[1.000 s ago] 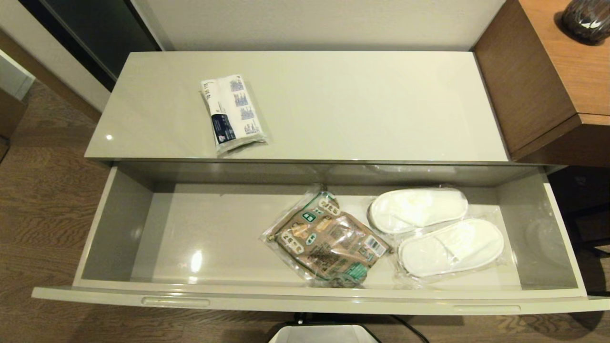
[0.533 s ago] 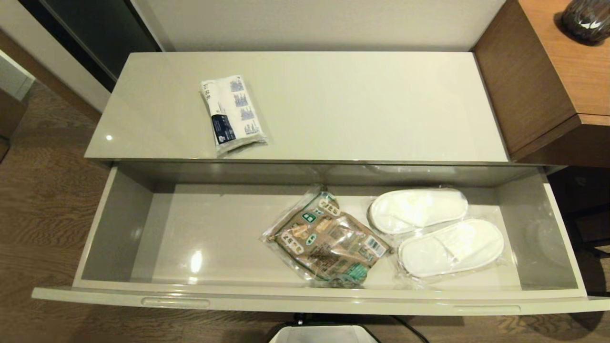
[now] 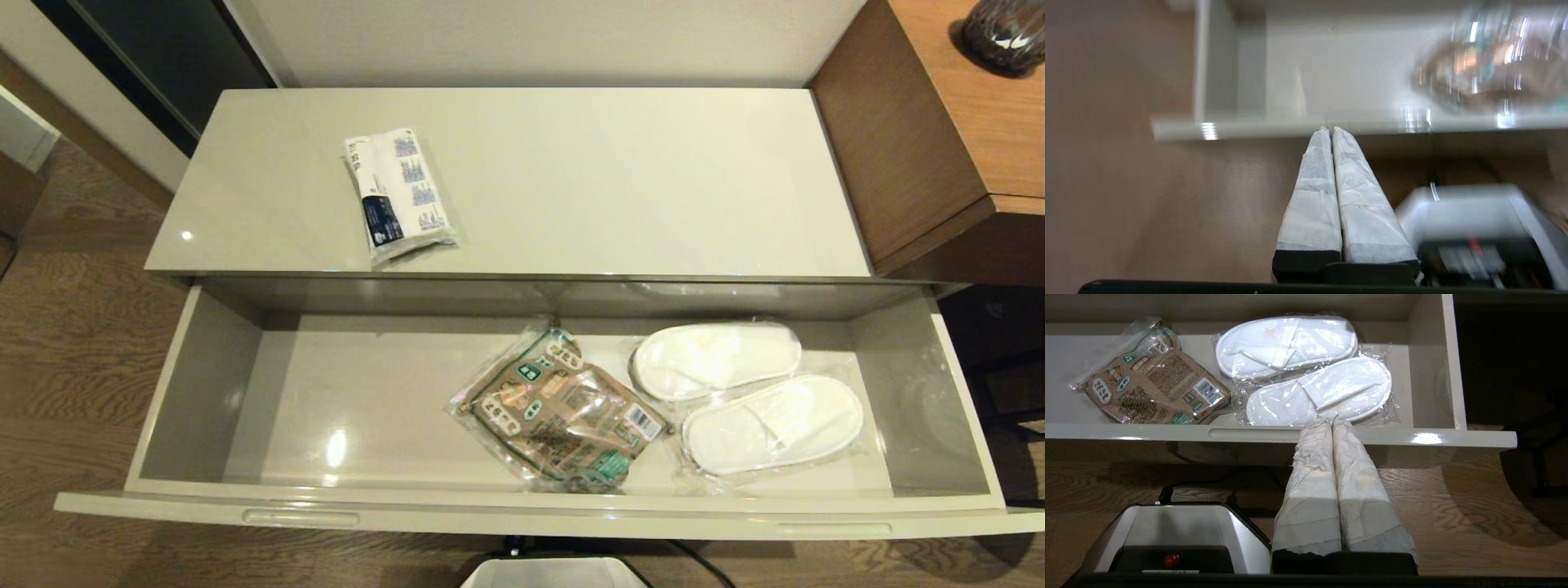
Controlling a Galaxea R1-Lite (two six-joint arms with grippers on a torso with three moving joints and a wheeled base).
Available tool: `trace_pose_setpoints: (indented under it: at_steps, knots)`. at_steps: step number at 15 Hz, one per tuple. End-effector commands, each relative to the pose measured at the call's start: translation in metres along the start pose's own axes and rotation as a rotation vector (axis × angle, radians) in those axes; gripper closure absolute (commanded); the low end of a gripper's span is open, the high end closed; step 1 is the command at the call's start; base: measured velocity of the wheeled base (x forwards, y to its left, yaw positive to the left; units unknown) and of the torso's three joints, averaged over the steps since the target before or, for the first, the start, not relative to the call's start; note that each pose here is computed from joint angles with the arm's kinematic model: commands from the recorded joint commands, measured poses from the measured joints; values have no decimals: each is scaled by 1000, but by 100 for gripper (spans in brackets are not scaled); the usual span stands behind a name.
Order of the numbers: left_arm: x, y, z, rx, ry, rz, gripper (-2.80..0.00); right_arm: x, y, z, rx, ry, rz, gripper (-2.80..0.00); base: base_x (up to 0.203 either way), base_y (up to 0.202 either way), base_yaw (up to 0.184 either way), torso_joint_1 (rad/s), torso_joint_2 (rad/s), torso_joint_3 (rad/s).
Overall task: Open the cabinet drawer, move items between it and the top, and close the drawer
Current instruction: Close the drawer
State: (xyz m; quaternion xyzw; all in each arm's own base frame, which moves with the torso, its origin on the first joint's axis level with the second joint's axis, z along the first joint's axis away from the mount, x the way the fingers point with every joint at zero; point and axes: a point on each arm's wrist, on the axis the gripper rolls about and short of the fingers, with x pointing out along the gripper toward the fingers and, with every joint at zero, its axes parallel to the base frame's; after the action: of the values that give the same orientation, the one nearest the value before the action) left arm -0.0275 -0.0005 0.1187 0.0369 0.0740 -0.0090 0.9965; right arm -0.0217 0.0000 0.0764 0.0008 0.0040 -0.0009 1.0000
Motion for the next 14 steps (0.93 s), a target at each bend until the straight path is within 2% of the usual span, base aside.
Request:
trace_pose_setpoints:
  at_steps: [1, 4, 6, 7, 8, 10, 11, 14]
  knots:
    - [23, 1, 13, -28, 372, -26, 0, 0, 0, 0, 0, 1, 0, 0, 0, 0, 0, 0, 0, 0]
    - [63, 2, 23, -67, 655, -64, 0, 0, 0, 0, 0, 1, 0, 0, 0, 0, 0, 0, 0, 0]
    - [103, 2, 20, -113, 860, -70, 0, 0, 0, 0, 0, 1, 0, 0, 0, 0, 0, 0, 0, 0]
    - [129, 1, 15, -147, 935, -65, 0, 0, 0, 0, 0, 1, 0, 0, 0, 0, 0, 0, 0, 0]
    - [154, 0, 9, -179, 976, -58, 0, 0, 0, 0, 1, 1, 0, 0, 0, 0, 0, 0, 0, 0]
    - [197, -8, -13, -232, 1008, -37, 0, 0, 0, 0, 0, 1, 0, 0, 0, 0, 0, 0, 0, 0]
    - [215, -12, -22, -261, 973, -25, 0, 0, 0, 0, 0, 1, 0, 0, 0, 0, 0, 0, 0, 0]
    - [259, -27, -36, -398, 756, 10, 0, 0, 0, 0, 0, 1, 0, 0, 0, 0, 0, 0, 0, 0]
